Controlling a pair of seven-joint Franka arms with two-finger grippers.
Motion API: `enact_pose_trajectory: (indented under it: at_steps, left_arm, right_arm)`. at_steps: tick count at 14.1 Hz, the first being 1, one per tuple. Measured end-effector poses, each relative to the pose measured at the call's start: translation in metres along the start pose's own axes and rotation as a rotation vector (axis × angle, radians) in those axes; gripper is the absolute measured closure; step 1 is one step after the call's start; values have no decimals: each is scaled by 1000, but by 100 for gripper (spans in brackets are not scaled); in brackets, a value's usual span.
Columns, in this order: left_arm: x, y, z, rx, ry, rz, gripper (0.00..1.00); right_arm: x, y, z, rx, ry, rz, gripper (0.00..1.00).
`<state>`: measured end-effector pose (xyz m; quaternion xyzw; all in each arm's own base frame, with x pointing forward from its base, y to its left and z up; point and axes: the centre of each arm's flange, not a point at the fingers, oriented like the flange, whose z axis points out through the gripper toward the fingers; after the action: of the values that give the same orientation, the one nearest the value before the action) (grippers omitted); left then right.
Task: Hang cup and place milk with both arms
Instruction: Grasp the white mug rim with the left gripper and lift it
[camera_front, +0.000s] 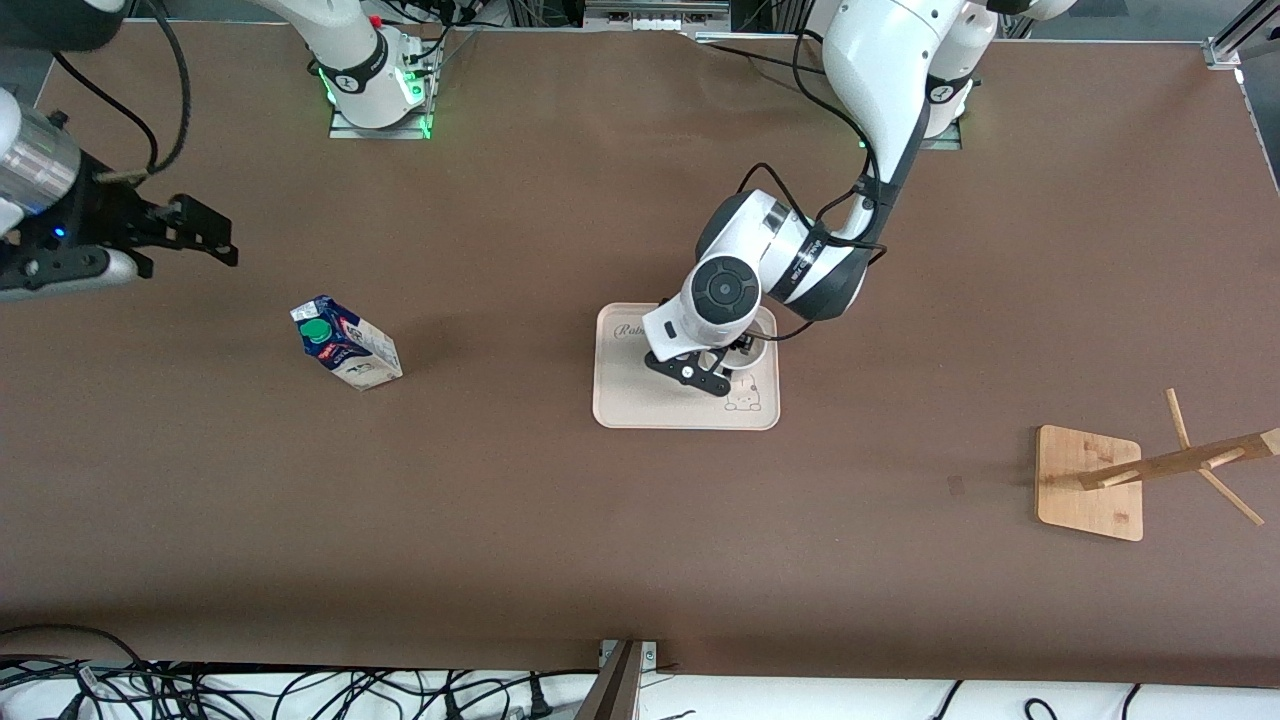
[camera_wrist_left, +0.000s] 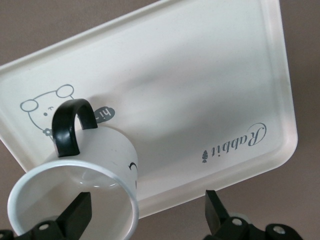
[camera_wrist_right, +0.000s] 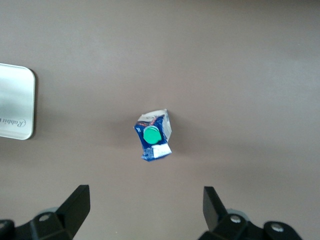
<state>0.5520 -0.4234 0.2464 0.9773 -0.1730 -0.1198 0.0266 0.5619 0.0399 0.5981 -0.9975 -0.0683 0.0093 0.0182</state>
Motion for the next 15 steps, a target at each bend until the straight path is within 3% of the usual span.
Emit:
enact_pose_trajectory:
  at_steps: [7,9,15]
  left_arm:
    - [-6,-4,16,10,-33,-36,0]
    - [-6,-4,18,11,-36,-39,5]
    - [-6,-5,18,12,-37,-57,68]
  right_arm:
    - [-8,-5,16,-50,-22,-24,0]
    - [-7,-5,17,-57,-16,-23,0]
    - [-4,-1,22,-60,-19,-16,0]
